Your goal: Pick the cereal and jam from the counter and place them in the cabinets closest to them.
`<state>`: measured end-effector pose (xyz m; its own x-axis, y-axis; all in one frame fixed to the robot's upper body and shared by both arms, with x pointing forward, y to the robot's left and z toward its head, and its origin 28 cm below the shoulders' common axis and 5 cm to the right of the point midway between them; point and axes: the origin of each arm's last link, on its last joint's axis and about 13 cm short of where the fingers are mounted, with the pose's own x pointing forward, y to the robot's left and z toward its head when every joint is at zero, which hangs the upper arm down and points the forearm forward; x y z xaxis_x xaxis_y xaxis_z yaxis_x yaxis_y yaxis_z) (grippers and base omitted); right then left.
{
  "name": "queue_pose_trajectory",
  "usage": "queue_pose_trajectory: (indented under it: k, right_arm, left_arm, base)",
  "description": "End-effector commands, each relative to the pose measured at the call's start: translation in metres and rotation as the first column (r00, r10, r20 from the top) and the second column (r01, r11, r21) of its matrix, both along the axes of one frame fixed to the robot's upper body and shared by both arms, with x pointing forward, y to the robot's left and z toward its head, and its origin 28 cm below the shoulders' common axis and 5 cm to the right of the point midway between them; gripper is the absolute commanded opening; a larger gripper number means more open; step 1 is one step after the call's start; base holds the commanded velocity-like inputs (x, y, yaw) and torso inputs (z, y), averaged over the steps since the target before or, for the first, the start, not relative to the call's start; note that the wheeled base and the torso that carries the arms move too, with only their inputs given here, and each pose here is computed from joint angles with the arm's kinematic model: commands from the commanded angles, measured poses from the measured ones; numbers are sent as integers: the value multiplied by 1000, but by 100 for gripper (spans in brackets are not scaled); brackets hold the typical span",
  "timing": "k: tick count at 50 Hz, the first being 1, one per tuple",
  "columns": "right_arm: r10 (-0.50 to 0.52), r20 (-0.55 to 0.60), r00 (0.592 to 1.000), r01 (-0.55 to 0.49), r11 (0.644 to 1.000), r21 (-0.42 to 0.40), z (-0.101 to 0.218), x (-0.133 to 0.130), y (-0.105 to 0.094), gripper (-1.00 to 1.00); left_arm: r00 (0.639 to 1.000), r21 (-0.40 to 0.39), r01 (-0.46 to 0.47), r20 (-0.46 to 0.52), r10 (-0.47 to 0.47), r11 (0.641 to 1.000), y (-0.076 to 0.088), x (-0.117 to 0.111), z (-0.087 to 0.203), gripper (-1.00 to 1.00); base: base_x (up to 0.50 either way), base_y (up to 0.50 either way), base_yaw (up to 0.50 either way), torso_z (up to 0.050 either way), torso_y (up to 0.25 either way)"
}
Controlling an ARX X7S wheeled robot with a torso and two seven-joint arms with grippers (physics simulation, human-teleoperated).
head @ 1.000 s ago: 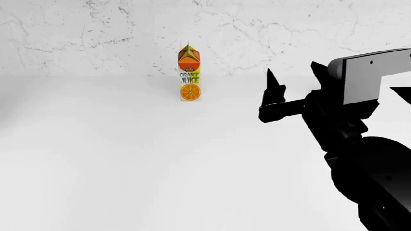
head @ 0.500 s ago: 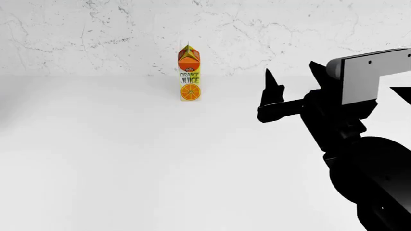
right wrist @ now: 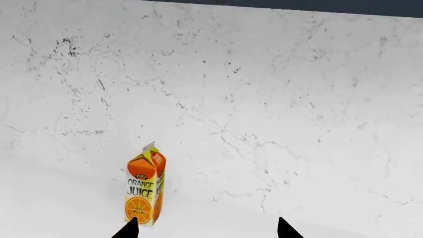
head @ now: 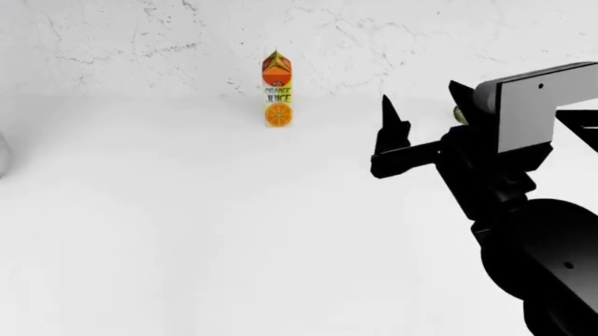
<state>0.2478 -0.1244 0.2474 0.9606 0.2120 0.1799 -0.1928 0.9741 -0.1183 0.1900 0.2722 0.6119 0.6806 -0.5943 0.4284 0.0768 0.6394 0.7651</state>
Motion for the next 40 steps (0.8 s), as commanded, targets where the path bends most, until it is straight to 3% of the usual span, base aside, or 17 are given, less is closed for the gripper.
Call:
queue_pose_trajectory:
  k: [1, 9, 17, 24, 33, 40]
  right_arm:
    - [16, 31, 999, -15, 1000, -26, 5, -3, 3, 100]
    - [21, 56, 998, -19, 999, -37, 7, -3, 4, 100]
    - [15, 107, 994, -10, 999, -47, 12, -4, 5, 100]
    - [10, 136, 991, -1, 998, -60, 15, -6, 4, 100]
    - [7, 156, 988, 4, 998, -71, 16, -8, 3, 100]
    - [15, 165, 986, -4, 998, -70, 16, -8, 4, 100]
  left_arm:
    - [998, -48, 47, -39, -49, 998, 6, -4, -23, 100]
    - [993, -23, 60, -100, -62, 998, 2, 4, -44, 100]
    - [973, -48, 58, -222, -67, 997, 4, 19, -74, 100]
    - [919, -77, 51, -386, -77, 996, 6, 42, -111, 100]
    - [858, -74, 89, -500, -114, 993, 6, 54, -142, 100]
    - [753, -26, 146, -645, -128, 989, 15, 63, -165, 100]
  base:
    - [-500, 2, 0, 0, 0]
    - [-500, 2, 0, 0, 0]
    - [-418, 1, 0, 0, 0]
    - [-2, 0, 0, 0, 0]
    - [0, 0, 0, 0, 0]
    - [0, 0, 0, 0, 0]
